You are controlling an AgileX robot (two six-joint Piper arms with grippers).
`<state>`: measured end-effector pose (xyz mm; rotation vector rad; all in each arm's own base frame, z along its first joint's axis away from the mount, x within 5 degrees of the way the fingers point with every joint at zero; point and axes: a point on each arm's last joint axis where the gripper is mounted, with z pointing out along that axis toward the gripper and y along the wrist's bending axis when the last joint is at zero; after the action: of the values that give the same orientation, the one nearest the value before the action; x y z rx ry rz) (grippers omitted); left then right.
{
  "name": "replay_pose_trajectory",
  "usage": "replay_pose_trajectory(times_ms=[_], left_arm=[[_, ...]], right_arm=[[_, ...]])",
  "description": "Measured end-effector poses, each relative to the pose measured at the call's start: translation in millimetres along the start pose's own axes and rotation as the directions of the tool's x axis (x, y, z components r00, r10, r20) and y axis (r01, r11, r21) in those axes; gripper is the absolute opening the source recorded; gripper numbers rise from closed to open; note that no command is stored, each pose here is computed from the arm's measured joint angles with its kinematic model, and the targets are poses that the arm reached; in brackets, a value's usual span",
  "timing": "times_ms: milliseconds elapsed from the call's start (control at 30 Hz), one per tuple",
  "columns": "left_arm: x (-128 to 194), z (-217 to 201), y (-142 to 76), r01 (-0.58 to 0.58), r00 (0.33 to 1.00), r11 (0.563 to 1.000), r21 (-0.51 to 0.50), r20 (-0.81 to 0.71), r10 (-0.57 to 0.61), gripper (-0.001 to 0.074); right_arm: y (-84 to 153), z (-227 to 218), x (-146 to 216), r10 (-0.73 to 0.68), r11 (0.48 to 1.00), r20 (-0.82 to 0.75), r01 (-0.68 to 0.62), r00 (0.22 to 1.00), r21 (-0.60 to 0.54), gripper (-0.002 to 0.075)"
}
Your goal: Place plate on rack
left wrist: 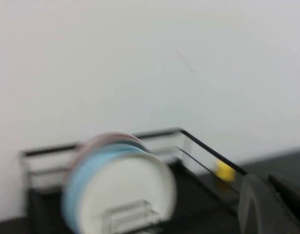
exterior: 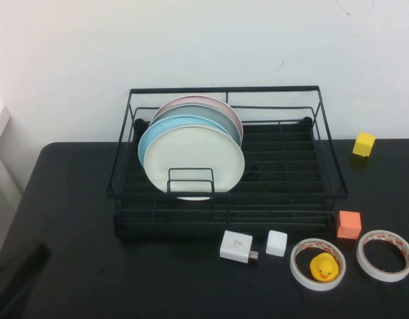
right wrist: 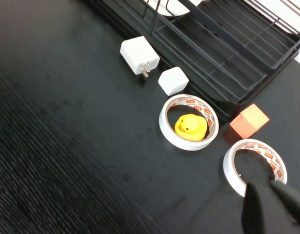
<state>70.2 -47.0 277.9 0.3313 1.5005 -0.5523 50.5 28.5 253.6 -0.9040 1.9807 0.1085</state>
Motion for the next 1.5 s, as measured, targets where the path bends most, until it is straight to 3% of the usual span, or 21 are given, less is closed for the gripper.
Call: replay_pose_trajectory(times_ms=[133, 233, 400, 633, 800, 967, 1233, 1500], left_arm=[[3, -18, 5, -0.035, 0.995, 0.993, -0.109, 0.090, 0.045, -0.0001], [6, -32, 7, -0.115, 0.978, 0.975, -0.190, 0.148, 0.144, -0.0001], [18, -38, 14, -0.154, 0.969, 0.946, -0.287, 0.145, 0.201, -0.0001], [27, -38, 19, -0.086, 0.985, 0.943, -0.323, 0.114, 0.128, -0.0001], [51, -37, 24, 0.076, 0.997, 0.931, -0.357, 0.003, -0.081, -0.0001], [86, -39, 34, 0.125, 0.972, 0.885, -0.449, -0.124, -0.200, -0.0001], [95, -41, 35, 0.118, 0.960, 0.876, -0.468, -0.173, -0.222, -0.0001], [95, -41, 35, -0.027, 0.966, 0.899, -0.437, -0.241, -0.088, -0.0001]], right_arm=[[0, 0, 0, 0.000, 1.000, 0.000, 0.000, 1.000, 0.000, -0.0002], [0, 0, 0, 0.000, 1.000, 0.000, 0.000, 1.000, 0.000, -0.0002], [0, 0, 0, 0.000, 1.000, 0.000, 0.000, 1.000, 0.000, -0.0002], [0, 0, 0, 0.000, 1.000, 0.000, 0.000, 1.000, 0.000, -0.0002], [0, 0, 0, 0.000, 1.000, 0.000, 0.000, 1.000, 0.000, -0.0002], [0, 0, 0, 0.000, 1.000, 0.000, 0.000, 1.000, 0.000, -0.0002], [0, 0, 0, 0.000, 1.000, 0.002, 0.000, 1.000, 0.001, -0.0002], [0, 0, 0, 0.000, 1.000, 0.002, 0.000, 1.000, 0.001, -0.0002]])
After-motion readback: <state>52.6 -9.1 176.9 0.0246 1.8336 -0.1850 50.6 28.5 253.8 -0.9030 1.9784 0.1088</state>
